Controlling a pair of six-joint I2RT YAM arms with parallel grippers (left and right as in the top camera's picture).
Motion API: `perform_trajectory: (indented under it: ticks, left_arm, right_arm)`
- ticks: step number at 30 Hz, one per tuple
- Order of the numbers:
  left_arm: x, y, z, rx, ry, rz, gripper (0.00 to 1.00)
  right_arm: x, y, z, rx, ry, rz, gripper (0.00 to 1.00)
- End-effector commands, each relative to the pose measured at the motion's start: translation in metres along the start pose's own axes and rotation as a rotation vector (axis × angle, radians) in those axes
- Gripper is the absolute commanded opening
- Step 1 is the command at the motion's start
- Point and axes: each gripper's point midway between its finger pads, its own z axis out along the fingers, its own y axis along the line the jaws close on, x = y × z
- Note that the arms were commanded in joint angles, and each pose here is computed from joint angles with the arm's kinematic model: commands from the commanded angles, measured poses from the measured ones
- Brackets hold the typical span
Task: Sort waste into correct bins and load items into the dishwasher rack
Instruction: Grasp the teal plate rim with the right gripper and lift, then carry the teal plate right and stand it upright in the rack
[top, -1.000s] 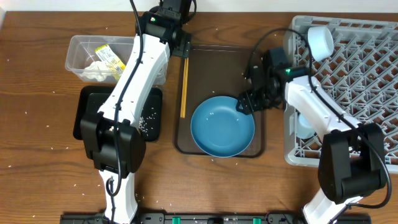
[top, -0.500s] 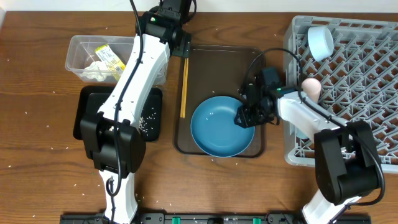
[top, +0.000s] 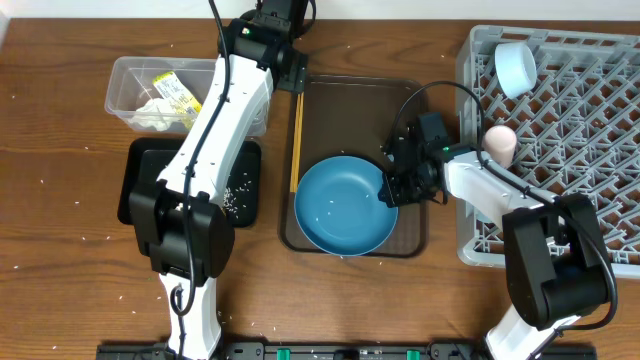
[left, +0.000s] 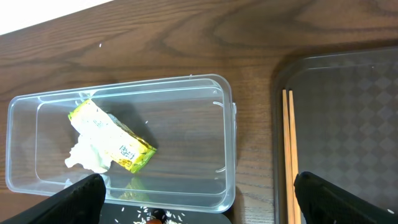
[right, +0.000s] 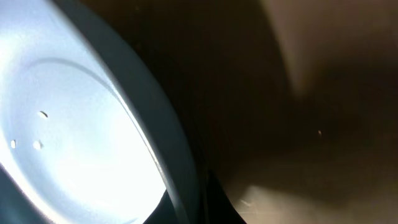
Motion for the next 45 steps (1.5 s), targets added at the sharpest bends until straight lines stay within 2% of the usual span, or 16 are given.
perform_trajectory:
  ticks: [1, 4, 8, 12, 18, 24, 29, 34, 41, 45]
  left_arm:
    - [0.003, 0.001, 0.004, -0.012, 0.013, -0.005, 0.98]
    - [0.003, 0.001, 0.004, -0.012, 0.013, -0.005, 0.98]
    - [0.003, 0.001, 0.004, -0.012, 0.013, -0.005, 0.98]
    - [0.003, 0.001, 0.004, -0.012, 0.013, -0.005, 0.98]
    - [0.003, 0.001, 0.004, -0.012, 0.013, -0.005, 0.98]
    - [0.003, 0.001, 0.004, -0.012, 0.013, -0.005, 0.98]
    - [0.003, 0.001, 0.004, -0.012, 0.013, -0.005, 0.98]
    - [0.003, 0.001, 0.004, -0.012, 0.013, -0.005, 0.98]
    - [0.003, 0.001, 0.004, -0.012, 0.013, -0.005, 0.98]
    - [0.003, 0.001, 0.004, -0.012, 0.013, -0.005, 0.98]
  right_arm:
    - [-0.038, 0.018, -0.036, -0.072, -0.124, -0.016, 0.01]
    - [-0.063, 0.023, -0.073, -0.054, -0.219, -0.05, 0.01]
    - [-0.091, 0.008, -0.137, 0.122, -0.355, -0.046, 0.01]
    - [-0.105, -0.025, -0.208, 0.384, -0.487, 0.022, 0.01]
    - [-0.098, -0.096, -0.339, 0.878, -0.774, 0.282, 0.01]
    - [-0.087, -0.137, -0.42, 1.259, -0.912, 0.378, 0.01]
    - [-0.089, -0.167, -0.452, 1.468, -0.86, 0.326, 0.01]
    - [-0.073, -0.214, -0.465, 1.665, -0.693, 0.357, 0.01]
    - [-0.037, -0.277, -0.454, 1.777, -0.485, 0.483, 0.01]
    - [-0.022, -0.297, -0.459, 1.819, -0.463, 0.551, 0.01]
